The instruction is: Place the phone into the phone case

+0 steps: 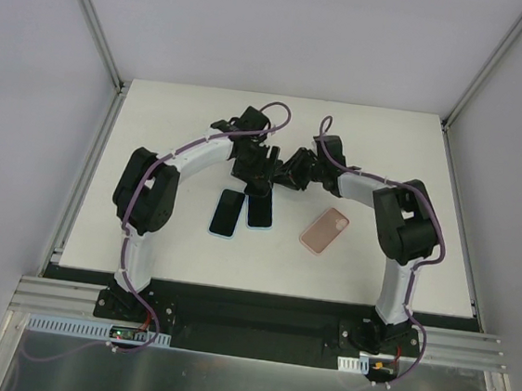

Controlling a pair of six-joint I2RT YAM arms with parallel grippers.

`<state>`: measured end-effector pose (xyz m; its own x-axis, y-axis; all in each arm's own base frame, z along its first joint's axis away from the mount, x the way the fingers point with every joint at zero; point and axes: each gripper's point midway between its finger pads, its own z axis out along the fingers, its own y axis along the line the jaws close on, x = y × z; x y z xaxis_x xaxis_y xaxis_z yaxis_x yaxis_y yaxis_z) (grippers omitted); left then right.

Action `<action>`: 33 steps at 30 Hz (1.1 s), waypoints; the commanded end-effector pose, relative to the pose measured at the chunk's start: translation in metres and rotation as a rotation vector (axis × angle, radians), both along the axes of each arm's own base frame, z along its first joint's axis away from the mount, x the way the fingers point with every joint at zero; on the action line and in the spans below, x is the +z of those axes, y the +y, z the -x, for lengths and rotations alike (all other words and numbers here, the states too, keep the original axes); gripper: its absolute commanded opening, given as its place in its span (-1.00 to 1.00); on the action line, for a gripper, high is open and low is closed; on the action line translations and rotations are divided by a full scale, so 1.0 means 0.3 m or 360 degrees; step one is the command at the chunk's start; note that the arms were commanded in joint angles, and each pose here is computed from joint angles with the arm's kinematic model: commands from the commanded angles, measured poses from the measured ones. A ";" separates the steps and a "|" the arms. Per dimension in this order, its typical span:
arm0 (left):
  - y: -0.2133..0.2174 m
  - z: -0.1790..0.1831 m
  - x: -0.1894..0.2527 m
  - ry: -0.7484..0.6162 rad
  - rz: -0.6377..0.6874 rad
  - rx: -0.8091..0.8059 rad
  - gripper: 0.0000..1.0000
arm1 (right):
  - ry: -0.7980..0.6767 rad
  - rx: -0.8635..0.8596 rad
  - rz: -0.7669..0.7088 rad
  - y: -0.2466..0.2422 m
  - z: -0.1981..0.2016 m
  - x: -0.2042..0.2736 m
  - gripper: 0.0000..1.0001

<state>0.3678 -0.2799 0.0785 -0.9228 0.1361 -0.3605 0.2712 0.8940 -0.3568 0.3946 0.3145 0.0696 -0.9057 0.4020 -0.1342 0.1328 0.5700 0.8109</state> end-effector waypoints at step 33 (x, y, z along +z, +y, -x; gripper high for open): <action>-0.226 0.256 0.176 -0.0086 0.0303 -0.0258 0.28 | -0.0072 -0.0159 0.0734 -0.625 0.444 0.107 -0.97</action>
